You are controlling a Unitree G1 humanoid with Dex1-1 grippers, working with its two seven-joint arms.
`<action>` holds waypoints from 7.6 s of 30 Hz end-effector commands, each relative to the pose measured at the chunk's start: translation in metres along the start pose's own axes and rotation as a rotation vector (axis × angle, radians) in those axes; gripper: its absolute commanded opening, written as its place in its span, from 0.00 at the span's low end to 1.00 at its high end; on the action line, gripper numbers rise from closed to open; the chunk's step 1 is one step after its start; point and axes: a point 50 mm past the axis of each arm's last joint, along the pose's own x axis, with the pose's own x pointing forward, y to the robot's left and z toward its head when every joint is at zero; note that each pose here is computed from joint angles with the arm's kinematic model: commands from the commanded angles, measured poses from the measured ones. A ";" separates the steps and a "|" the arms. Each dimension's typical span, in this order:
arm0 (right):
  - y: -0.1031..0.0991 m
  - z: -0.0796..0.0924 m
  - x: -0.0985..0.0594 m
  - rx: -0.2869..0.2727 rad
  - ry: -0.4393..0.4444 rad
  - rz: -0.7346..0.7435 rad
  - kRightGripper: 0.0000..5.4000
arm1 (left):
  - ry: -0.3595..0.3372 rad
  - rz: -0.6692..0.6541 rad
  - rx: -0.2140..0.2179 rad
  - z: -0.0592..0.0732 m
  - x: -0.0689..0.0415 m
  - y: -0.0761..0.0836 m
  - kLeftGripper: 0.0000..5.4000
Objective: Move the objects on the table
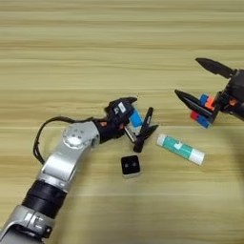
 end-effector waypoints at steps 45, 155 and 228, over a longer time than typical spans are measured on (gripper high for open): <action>-0.003 0.002 0.006 -0.014 -0.009 0.008 0.99 | 0.084 0.041 -0.052 -0.014 -0.023 0.001 1.00; -0.001 0.014 0.008 -0.047 -0.015 0.026 1.00 | 0.007 -0.059 0.083 0.046 -0.029 0.042 0.20; 0.026 -0.016 -0.004 -0.045 0.378 0.590 0.68 | 0.089 -0.448 0.217 0.050 -0.053 0.010 0.20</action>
